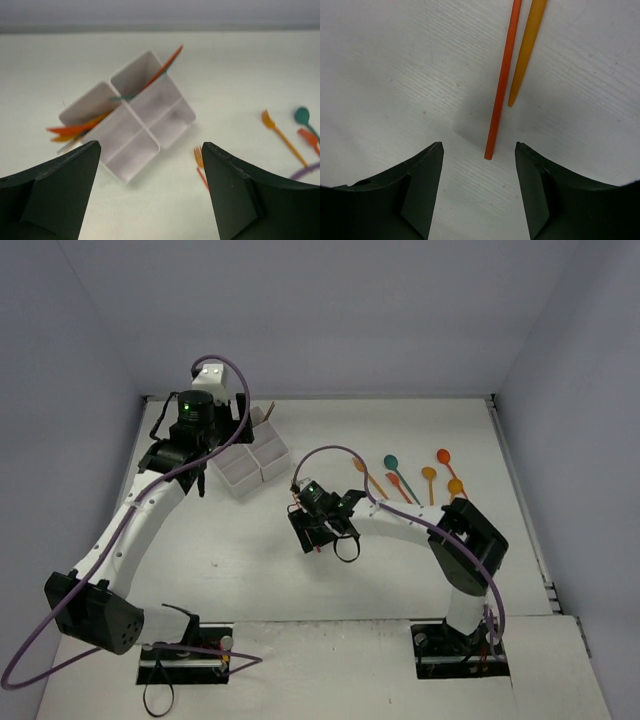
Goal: Sort the eating utensils into containers
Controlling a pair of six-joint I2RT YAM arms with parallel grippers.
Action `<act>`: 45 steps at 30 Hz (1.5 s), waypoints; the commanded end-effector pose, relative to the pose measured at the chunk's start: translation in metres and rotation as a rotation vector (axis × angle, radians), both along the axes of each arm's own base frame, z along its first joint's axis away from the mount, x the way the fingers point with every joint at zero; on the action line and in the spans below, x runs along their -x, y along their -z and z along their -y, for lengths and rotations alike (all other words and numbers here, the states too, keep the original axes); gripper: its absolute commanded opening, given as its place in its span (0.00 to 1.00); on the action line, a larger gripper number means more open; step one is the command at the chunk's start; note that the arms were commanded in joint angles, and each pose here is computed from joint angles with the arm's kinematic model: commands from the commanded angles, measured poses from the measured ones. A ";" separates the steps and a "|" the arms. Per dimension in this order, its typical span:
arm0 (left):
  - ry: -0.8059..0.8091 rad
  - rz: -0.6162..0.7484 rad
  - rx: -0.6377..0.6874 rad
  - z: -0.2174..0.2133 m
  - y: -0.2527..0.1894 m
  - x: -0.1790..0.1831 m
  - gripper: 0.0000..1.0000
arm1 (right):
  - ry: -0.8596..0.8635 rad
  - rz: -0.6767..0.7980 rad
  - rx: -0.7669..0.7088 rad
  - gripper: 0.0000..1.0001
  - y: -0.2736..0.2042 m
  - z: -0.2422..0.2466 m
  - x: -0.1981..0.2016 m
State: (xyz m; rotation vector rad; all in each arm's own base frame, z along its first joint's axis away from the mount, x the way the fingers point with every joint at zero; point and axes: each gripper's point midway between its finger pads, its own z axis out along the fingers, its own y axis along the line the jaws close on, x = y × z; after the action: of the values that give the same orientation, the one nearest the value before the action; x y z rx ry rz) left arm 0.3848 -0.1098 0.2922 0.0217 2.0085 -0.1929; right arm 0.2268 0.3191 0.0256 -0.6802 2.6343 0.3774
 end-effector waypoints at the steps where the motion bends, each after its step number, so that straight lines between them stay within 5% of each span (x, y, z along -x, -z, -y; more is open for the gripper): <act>1: 0.000 0.051 0.075 -0.003 -0.029 0.026 0.80 | 0.047 0.023 0.019 0.52 -0.004 -0.006 -0.010; 11: 0.007 0.032 0.104 -0.004 -0.031 0.046 0.80 | 0.060 0.045 0.136 0.38 0.015 -0.001 -0.013; 21: -0.001 -0.011 0.145 -0.003 -0.020 0.057 0.80 | -0.010 0.022 0.186 0.00 0.023 -0.010 0.002; 28: 0.061 -0.057 0.251 0.018 -0.019 0.063 0.80 | -0.040 0.140 0.060 0.00 -0.035 -0.035 -0.010; 34: 0.136 -0.096 0.392 0.044 -0.030 0.067 0.84 | 0.016 0.338 -0.164 0.00 -0.130 -0.040 -0.025; 45: 0.274 -0.070 0.558 0.083 -0.066 0.065 0.85 | 0.045 0.522 -0.402 0.00 -0.215 -0.029 -0.024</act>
State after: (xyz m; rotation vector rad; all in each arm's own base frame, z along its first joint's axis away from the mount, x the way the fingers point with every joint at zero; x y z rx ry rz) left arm 0.3130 -0.1682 0.3058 -0.1158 2.0960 -0.7785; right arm 0.2438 0.3487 0.2179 -0.5452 2.0989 0.5758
